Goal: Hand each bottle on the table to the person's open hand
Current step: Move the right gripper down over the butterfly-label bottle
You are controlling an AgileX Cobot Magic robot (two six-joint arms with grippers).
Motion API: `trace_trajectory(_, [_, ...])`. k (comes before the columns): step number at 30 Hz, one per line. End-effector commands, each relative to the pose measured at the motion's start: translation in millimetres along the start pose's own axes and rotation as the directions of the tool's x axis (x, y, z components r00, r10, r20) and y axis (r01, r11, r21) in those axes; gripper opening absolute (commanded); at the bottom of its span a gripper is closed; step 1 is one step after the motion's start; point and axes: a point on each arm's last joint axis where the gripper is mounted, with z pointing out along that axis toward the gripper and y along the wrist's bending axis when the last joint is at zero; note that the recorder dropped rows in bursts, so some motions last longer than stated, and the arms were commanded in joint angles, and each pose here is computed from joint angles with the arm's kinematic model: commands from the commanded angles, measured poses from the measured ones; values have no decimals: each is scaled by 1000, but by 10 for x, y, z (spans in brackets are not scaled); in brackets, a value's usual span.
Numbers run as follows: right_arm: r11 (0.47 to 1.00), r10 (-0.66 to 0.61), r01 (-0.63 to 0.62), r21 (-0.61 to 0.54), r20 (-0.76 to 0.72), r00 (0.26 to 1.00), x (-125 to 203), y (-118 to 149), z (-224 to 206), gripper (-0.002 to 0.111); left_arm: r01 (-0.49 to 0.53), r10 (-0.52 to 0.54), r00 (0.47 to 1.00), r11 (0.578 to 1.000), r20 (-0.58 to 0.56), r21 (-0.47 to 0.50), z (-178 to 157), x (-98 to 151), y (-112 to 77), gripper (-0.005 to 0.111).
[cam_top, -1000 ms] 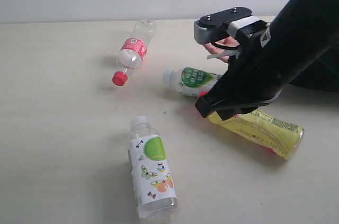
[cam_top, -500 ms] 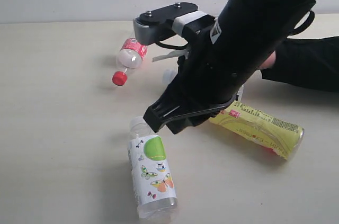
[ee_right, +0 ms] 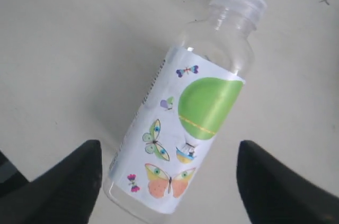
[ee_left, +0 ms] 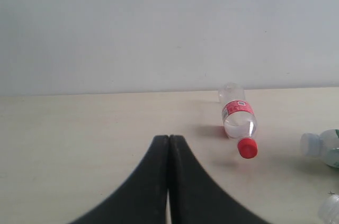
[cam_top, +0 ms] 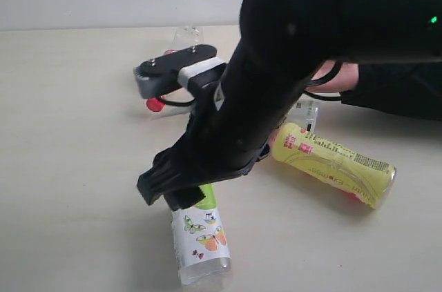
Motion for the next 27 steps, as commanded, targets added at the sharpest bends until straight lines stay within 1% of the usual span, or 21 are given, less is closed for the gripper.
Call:
trace_trajectory(1, [998,-6,6,55,8,1000,-40,30,216,78,12,-12,1000,1000,9,0,-5,-7,0,0])
trace_trajectory(5, [995,49,-46,93,-32,998,-36,-23,441,79,12,-12,1000,1000,9,0,-5,-7,0,0])
trace_trajectory(7, [994,52,-48,95,-40,998,-39,-33,524,79,12,-12,1000,1000,9,0,-5,-7,0,0])
trace_trajectory(17, [995,63,-64,83,10,998,-92,-33,605,79,12,-12,1000,1000,9,0,-5,-7,0,0])
trace_trajectory(27, [993,88,-84,83,-47,995,-49,-50,792,79,12,-12,1000,1000,9,0,-5,-7,0,0])
